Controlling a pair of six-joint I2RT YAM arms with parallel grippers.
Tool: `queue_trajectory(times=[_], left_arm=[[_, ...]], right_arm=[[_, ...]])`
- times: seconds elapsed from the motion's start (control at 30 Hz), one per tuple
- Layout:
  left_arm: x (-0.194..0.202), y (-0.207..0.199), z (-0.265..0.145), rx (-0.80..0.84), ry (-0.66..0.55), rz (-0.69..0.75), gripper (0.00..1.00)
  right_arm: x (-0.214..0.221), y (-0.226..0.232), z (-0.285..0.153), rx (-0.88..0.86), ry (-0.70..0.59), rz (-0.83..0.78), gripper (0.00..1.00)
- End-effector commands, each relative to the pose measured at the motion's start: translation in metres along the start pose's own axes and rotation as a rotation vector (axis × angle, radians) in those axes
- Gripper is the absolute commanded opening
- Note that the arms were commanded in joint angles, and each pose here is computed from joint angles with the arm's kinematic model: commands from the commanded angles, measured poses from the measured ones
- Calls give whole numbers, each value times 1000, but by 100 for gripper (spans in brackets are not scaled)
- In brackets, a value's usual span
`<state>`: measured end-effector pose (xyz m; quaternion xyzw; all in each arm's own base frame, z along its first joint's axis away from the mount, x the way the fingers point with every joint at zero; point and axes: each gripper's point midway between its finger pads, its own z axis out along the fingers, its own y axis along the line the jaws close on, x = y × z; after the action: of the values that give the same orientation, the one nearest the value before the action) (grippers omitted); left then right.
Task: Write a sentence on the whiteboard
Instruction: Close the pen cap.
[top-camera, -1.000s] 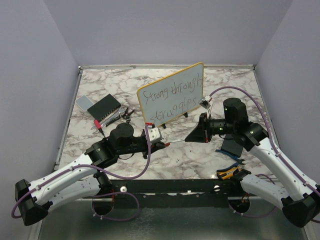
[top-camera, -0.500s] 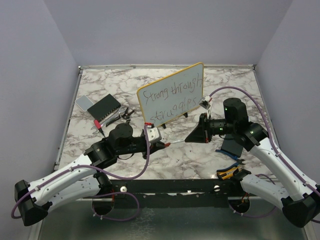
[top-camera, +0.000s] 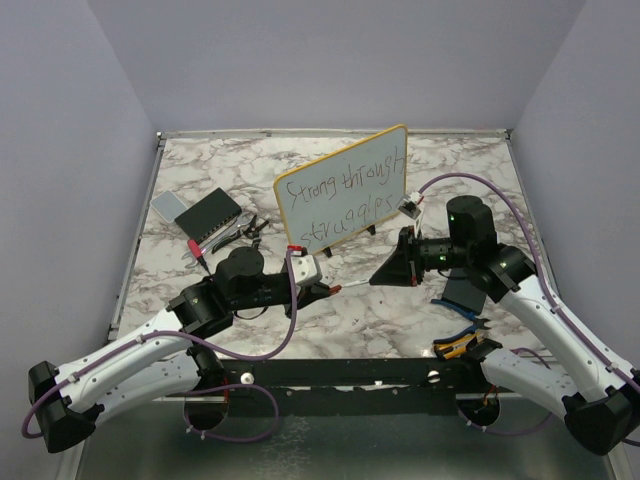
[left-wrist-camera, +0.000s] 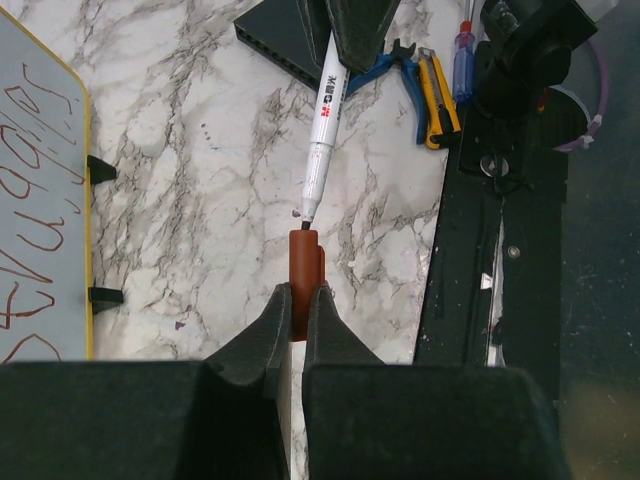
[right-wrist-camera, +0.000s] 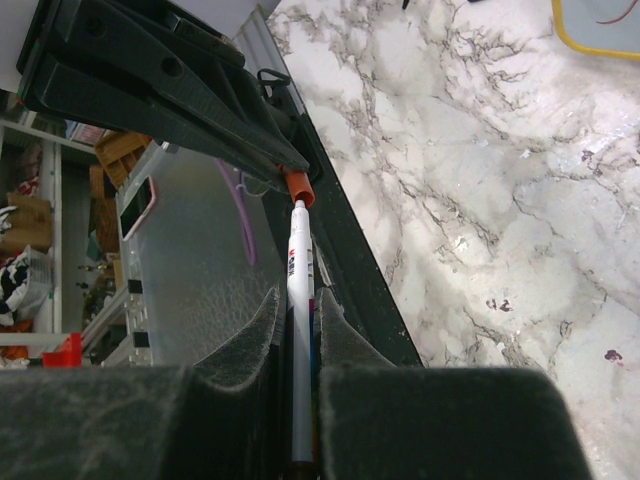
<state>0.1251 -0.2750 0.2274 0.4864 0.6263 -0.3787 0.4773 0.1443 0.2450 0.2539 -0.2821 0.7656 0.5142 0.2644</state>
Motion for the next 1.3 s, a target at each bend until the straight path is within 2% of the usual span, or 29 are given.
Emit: queue_trajectory(times=[0.0, 0.37, 0.7, 1.27], left_arm=[[-5, -5, -1, 32, -28, 14, 0], [-9, -13, 2, 84, -39, 26, 0], [-21, -17, 1, 105, -87, 21, 0], [-28, -8, 8, 71, -89, 2, 0]], right_arm=[[7, 5, 4, -69, 32, 23, 1], [16, 13, 7, -173, 81, 38, 1], [18, 7, 13, -183, 78, 59, 1], [26, -3, 21, -187, 89, 94, 2]])
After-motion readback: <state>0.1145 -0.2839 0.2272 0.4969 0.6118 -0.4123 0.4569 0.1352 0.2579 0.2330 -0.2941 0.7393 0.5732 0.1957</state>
